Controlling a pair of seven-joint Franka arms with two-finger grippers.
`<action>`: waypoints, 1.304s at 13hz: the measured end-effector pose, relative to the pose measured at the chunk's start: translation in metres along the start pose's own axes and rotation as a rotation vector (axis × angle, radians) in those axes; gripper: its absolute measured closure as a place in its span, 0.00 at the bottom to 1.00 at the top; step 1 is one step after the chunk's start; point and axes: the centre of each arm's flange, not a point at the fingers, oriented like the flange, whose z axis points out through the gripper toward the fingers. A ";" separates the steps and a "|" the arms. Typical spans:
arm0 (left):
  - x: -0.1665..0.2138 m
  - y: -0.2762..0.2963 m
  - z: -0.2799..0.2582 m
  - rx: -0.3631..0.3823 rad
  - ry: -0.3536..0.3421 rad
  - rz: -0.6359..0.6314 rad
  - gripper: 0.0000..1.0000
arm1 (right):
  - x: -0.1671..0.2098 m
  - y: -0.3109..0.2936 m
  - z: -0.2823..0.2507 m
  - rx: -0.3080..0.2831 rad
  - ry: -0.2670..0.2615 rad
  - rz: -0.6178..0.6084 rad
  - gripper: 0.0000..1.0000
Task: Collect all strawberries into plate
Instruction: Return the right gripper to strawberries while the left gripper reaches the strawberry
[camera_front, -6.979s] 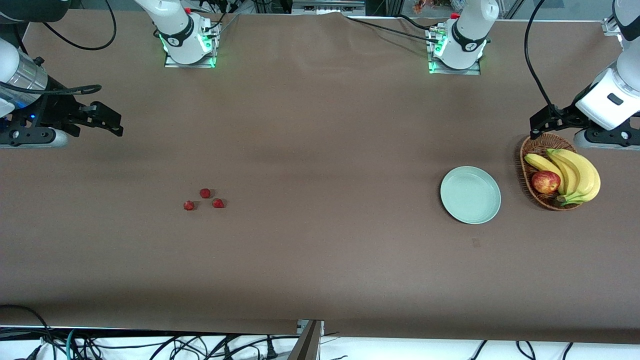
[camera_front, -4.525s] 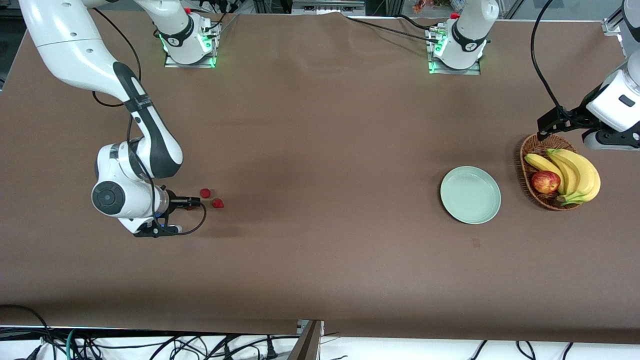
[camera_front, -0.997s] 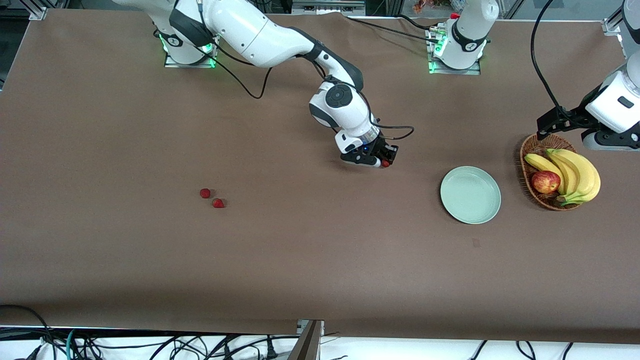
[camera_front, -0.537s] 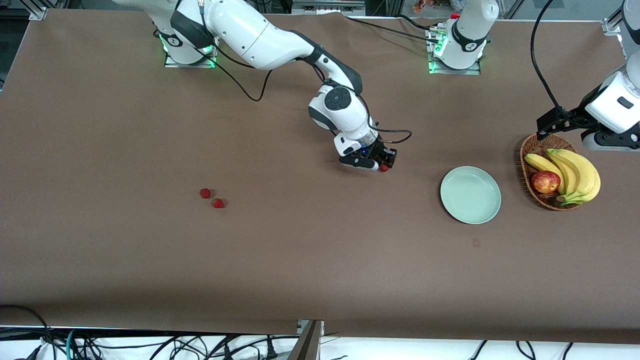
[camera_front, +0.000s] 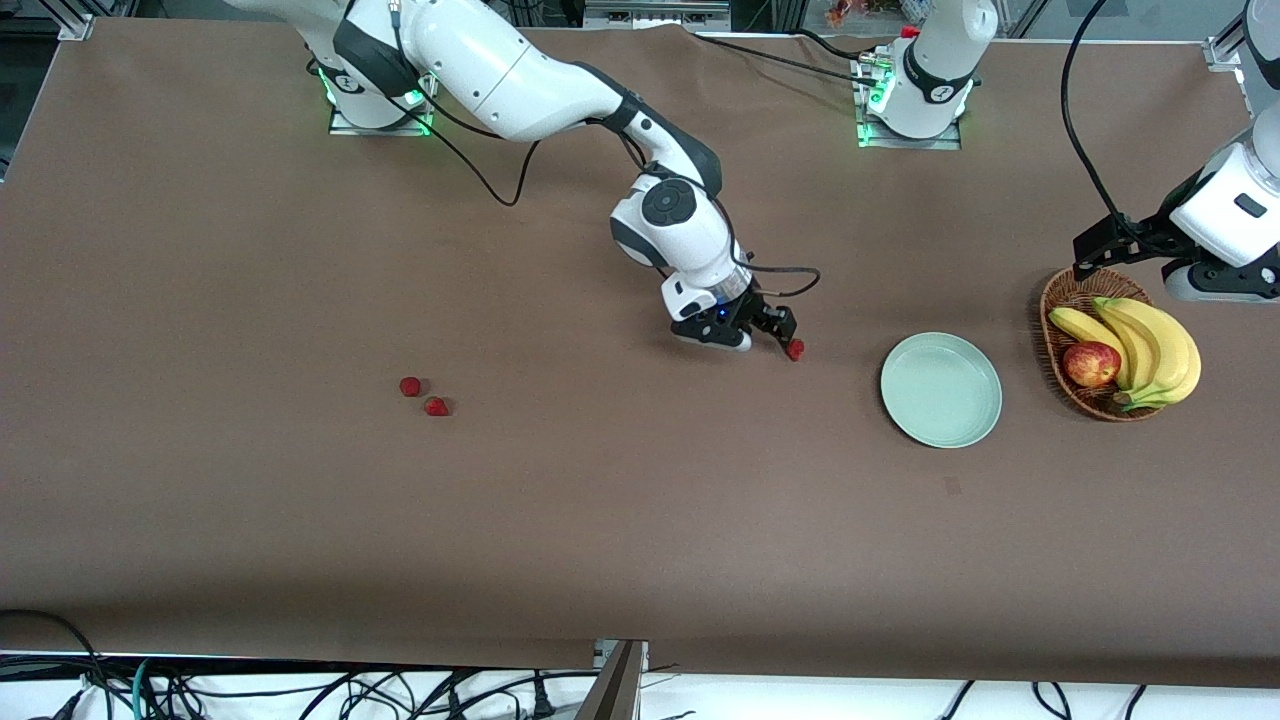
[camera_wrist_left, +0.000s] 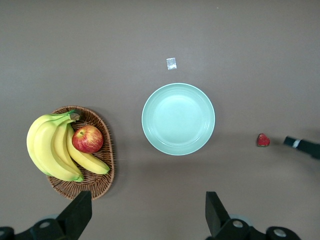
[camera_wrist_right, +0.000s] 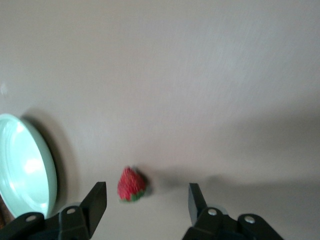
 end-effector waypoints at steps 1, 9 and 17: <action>0.000 0.000 0.000 0.000 0.000 0.000 0.00 | 0.020 -0.003 -0.015 -0.032 0.007 0.009 0.19; 0.004 0.000 0.009 -0.001 -0.016 0.001 0.00 | 0.196 0.047 -0.133 -0.353 -0.079 -0.249 0.15; 0.014 0.073 0.080 -0.054 -0.201 0.101 0.00 | 0.337 0.207 -0.211 -0.441 -0.255 -0.573 0.11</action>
